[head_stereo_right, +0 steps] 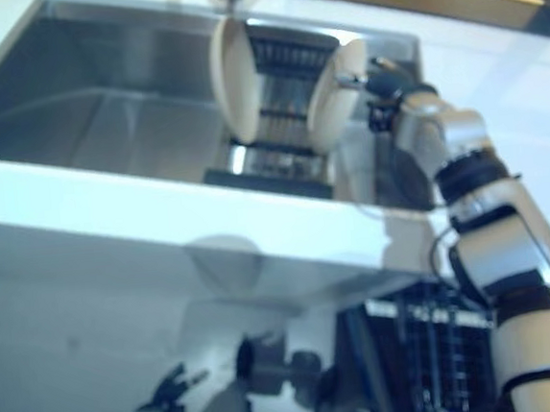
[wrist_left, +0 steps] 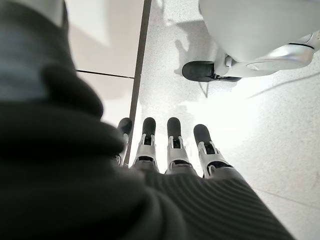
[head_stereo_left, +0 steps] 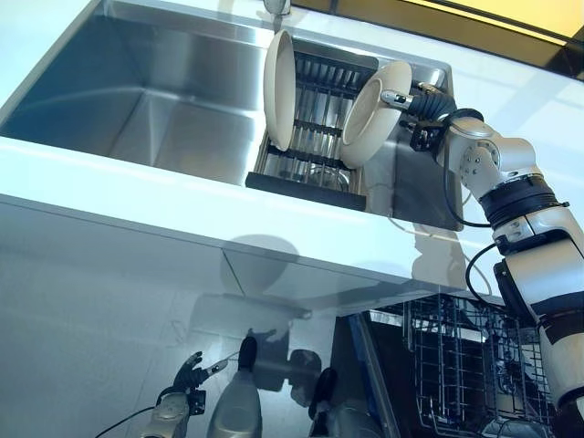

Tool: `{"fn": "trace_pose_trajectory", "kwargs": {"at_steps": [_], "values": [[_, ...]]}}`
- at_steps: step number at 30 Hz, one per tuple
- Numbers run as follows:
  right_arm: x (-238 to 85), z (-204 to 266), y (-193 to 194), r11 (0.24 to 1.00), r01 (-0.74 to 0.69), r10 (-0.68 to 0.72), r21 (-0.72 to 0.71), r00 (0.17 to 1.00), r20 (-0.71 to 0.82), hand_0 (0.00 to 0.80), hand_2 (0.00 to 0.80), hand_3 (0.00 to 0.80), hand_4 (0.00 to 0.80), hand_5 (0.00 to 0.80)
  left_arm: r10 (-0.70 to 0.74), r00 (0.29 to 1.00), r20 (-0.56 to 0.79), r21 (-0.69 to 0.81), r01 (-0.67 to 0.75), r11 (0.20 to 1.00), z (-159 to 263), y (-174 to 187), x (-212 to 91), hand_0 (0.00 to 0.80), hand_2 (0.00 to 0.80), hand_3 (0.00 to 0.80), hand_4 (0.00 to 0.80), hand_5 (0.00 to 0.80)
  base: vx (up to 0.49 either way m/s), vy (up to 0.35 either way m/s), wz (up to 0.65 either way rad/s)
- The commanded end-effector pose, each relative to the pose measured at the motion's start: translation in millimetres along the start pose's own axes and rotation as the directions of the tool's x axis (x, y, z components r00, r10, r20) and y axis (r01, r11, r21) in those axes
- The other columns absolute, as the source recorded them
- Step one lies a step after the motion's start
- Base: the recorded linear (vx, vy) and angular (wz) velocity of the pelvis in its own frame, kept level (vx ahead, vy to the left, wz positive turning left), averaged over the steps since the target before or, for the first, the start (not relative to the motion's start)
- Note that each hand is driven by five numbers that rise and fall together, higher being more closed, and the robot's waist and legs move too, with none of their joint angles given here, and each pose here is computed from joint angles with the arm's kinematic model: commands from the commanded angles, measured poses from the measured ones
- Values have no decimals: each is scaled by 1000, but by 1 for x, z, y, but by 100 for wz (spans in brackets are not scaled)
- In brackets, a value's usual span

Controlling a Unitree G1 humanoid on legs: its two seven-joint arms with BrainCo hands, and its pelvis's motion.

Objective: Take plates into dishwasher

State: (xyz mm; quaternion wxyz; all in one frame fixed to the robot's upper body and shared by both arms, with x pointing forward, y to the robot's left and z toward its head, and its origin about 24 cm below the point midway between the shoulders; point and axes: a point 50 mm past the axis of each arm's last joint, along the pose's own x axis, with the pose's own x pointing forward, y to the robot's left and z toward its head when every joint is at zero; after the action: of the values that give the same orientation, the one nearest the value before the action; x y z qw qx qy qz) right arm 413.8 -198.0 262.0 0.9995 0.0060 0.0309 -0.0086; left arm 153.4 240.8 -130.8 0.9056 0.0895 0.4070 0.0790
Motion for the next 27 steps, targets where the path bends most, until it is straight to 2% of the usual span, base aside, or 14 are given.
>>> {"fn": "trace_pose_trajectory", "kwargs": {"at_steps": [1, 10, 11, 12, 13, 14, 20, 27], "values": [[-3, 40, 5, 997, 10, -1, -81, 994, 105, 0, 0, 0, 0, 0, -18, 998, 53, -15, 19, 1000, 12, -3, 3, 0, 0, 0, 0, 0, 5, 18, 9], [-1, 35, 8, 996, 5, 4, -89, 995, 99, 0, 0, 0, 0, 0, -4, 998, 58, -65, 8, 998, 13, -2, 3, 0, 0, 0, 0, 0, -4, 15, 5], [-1, 34, 8, 995, 11, -2, -98, 996, 94, 82, 82, 82, 82, 82, -3, 998, 58, -69, 7, 998, 13, -2, 3, 0, 0, 0, 0, 0, 0, 0, 0], [-1, 32, 7, 992, 29, -20, -127, 997, 71, 304, 304, 304, 304, 304, 0, 998, 57, -76, 4, 997, 13, -2, 3, 0, 0, 0, 0, 0, 0, 0, 0], [0, 30, 4, 988, 46, -38, -149, 998, 58, 599, 599, 599, 599, 599, 1, 998, 58, -81, 4, 997, 12, -2, 2, 0, 0, 0, 0, 0, -6, 30, 0], [0, 28, 1, 985, 54, -46, -161, 998, 51, 800, 800, 800, 800, 800, 0, 998, 60, -85, 5, 996, 12, -4, 2, 0, 0, 0, 0, 0, 0, 0, 0], [1, 21, -9, 981, 62, -60, -185, 998, 16, 800, 800, 800, 800, 800, -1, 998, 70, -102, 8, 995, 12, -3, 1, 0, 0, 0, 0, 0, 0, 0, 0], [-2, 28, -26, 966, 159, -154, -202, 987, 41, 800, 800, 800, 800, 800, 7, 998, 69, -88, -1, 996, 10, 0, 1, 0, 0, 0, 0, 0, 8, -9, 2]]}}
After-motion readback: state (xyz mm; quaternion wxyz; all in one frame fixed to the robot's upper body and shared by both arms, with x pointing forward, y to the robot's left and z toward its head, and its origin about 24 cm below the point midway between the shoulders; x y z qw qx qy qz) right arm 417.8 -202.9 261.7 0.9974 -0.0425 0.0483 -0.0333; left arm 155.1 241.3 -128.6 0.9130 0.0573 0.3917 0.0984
